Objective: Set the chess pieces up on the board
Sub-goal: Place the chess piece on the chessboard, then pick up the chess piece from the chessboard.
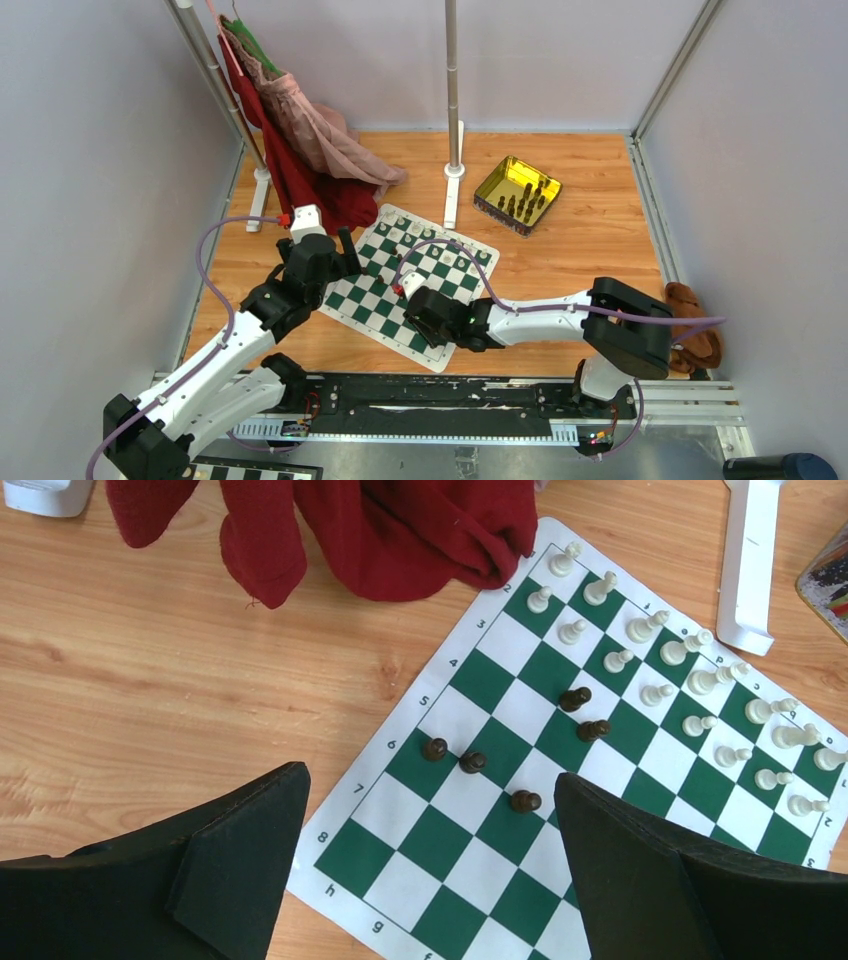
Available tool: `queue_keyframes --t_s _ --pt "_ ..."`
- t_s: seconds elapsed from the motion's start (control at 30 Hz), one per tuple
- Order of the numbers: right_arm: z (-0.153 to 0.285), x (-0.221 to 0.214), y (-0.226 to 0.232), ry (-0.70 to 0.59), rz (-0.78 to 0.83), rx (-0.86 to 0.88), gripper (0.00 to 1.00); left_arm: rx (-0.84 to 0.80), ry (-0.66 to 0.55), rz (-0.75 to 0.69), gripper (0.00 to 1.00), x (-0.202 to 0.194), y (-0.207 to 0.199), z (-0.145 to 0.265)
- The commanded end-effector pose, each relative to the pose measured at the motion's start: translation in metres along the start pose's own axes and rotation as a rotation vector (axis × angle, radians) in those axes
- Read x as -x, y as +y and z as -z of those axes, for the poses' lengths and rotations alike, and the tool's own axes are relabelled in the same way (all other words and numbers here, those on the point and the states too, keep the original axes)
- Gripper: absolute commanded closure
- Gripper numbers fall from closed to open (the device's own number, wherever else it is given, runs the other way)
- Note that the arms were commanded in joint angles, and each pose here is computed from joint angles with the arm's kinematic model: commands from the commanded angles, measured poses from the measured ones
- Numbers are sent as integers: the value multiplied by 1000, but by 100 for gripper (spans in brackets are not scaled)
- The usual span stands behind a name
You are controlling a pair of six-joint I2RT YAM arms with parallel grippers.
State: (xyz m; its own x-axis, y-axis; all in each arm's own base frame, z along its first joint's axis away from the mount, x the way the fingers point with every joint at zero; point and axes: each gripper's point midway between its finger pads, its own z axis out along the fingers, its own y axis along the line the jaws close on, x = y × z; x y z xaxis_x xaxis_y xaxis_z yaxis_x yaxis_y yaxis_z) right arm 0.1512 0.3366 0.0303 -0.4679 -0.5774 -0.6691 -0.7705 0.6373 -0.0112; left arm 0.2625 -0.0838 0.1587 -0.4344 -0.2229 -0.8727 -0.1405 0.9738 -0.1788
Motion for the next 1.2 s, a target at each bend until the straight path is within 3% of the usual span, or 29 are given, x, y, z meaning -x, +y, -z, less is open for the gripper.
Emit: queue_keyframes --t_s 0.0,0.33,0.7,1.17 --pt "4 2 -1 7 29 -19 59 -10 -13 6 0 1 -3 0" --pt "17 19 0 -24 41 -11 55 -11 -16 9 0 3 -3 0" --pt "31 66 -15 -114 58 -68 56 -3 -27 2 0 9 -4 -1" --pt "-18 132 -55 -169 1 -55 58 0 -48 -15 0 14 -7 -5"
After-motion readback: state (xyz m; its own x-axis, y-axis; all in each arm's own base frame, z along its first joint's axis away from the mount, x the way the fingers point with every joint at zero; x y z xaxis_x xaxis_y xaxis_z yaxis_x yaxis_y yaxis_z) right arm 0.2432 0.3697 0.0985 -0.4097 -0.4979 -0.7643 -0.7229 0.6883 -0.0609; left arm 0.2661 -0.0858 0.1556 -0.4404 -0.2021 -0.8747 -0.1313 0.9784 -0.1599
